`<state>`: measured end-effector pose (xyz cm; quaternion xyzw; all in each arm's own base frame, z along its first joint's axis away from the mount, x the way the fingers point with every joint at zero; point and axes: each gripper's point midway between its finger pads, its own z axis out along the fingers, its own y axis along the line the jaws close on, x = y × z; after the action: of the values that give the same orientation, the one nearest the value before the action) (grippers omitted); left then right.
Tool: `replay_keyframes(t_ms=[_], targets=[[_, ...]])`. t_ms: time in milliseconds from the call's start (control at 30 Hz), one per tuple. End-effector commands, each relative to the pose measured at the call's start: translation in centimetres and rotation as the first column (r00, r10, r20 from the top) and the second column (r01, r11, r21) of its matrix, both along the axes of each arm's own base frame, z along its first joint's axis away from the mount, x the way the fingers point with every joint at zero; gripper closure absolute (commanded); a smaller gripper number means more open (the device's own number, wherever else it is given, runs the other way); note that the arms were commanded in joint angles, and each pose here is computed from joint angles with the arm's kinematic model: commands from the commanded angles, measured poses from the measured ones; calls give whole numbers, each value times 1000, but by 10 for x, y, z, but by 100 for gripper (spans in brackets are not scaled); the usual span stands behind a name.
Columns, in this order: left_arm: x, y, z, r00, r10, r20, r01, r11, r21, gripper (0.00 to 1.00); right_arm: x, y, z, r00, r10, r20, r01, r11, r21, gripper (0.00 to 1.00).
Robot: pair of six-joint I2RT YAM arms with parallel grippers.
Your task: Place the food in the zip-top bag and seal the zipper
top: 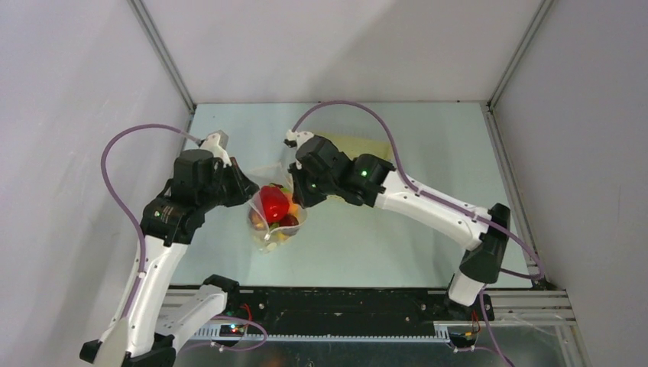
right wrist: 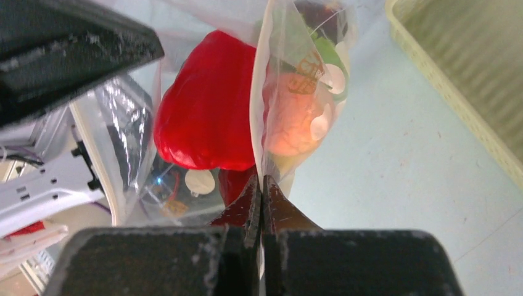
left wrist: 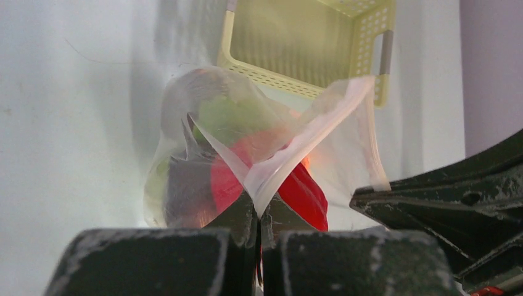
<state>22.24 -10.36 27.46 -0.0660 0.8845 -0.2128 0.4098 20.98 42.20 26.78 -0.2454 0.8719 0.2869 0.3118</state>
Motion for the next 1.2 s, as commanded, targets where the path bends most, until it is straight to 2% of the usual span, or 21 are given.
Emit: replay_keyframes(t_ms=[0,233,533,633,700,767,800,833,900,967,1167], targets=[[3,-14,19,998,-10,54,15,996,-93,100,-24,-8,43,999,19,31,-23,988,153,100],[8,-47,22,993,-101,64,111,979,-169,100,-28,-32,34,995,-99,16,93,975,199,100],[11,-111,14,958,-282,60,288,944,-160,100,-43,-68,17,982,-185,-40,189,954,235,100],[11,-126,12,939,-337,72,345,925,-158,97,-45,-78,12,977,-208,-45,212,947,240,100],[9,-134,14,924,-371,87,381,911,-158,89,-40,-88,6,968,-250,-40,252,942,219,100],[6,-139,15,910,-400,108,413,896,-161,76,-32,-99,3,954,-295,-49,299,930,212,100],[4,-139,21,904,-406,132,424,891,-164,59,-30,-102,1,951,-304,-53,308,928,212,100],[2,-138,19,901,-412,137,431,889,-158,50,-25,-107,-2,944,-324,-61,329,920,215,100],[-2,-131,21,899,-407,161,429,893,-140,9,-20,-112,-6,934,-347,-82,356,908,221,100],[-9,-121,24,905,-384,184,410,902,-132,2,-17,-115,-11,927,-361,-104,375,900,221,100],[-47,-96,17,876,-359,322,421,894,-151,0,-6,-124,-20,906,-401,-139,422,884,200,100]])
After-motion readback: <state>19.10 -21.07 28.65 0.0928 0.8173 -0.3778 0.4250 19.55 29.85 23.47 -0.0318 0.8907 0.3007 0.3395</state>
